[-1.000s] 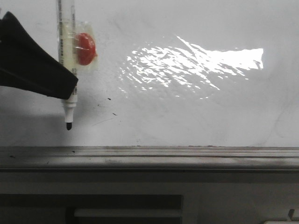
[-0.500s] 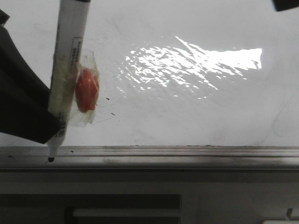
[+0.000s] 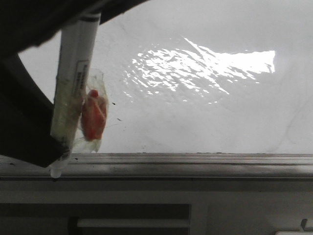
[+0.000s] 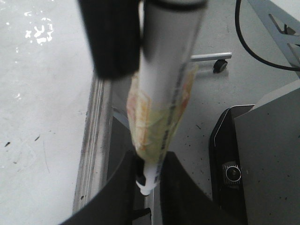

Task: Write number 9 on whiteboard

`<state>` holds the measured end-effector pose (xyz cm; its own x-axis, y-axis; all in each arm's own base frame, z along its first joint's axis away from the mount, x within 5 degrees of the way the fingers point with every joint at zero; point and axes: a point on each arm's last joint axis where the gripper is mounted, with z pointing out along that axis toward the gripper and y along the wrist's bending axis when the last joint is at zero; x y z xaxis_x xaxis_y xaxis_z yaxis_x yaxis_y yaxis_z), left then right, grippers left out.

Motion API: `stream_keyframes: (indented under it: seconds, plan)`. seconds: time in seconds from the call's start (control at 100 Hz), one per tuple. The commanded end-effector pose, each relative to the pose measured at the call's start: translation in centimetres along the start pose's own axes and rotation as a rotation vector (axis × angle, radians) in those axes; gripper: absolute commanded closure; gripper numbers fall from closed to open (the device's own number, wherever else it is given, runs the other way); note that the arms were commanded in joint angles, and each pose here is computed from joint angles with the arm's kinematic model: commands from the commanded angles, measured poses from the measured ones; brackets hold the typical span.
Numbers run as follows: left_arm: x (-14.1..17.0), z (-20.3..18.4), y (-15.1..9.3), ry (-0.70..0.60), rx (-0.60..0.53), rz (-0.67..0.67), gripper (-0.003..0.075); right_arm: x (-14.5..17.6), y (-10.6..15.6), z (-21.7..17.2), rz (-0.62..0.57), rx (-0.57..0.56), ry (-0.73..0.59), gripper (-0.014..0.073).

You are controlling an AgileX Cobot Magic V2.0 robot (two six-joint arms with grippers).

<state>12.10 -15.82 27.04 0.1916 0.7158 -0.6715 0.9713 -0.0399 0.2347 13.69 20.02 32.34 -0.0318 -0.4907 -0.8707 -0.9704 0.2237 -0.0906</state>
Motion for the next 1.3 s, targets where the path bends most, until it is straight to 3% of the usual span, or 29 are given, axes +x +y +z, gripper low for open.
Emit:
stream_keyframes:
  seconds: [0.0,0.33,0.58,0.82,0.9,1.08,1.22,1.29]
  plan:
    - [-1.4,-0.9,0.5,-0.064,-0.051,0.001,0.0741,-1.5,-0.4,-0.1,-0.006,0.051,-0.066,0.0195]
    - [-1.4,-0.9,0.5,-0.064,-0.051,0.001,0.0741,-0.6,-0.8,1.2,-0.028,0.038,-0.004,0.0225]
    - [-1.4,-0.9,0.5,-0.068,-0.05,-0.003,0.0741,-0.2,-0.3,1.2,-0.038,-0.012,0.045,0.0666]
    - [-1.5,-1.1,0.4,-0.077,-0.055,-0.05,0.0731,-0.3,-0.5,0.8,-0.029,0.022,0.045,0.0641]
    - [-1.7,-1.6,0.3,-0.099,-0.064,-0.101,0.0649,-0.3,-0.3,0.1,-0.052,0.02,0.074,0.0641]
    - [-2.6,-4.7,-0.5,-0.225,-0.172,-0.275,0.0303,-1.4,-0.3,-2.9,0.002,0.043,0.228,0.0641]
    - [-3.0,-7.8,-1.5,-0.362,-0.29,-0.345,0.028,-3.1,-1.3,-6.3,0.176,0.194,0.428,0.0635]
    - [-2.8,-9.1,-2.1,-0.436,-0.36,-0.38,0.0305,-4.2,-1.7,-8.1,0.242,0.303,0.422,0.0635]
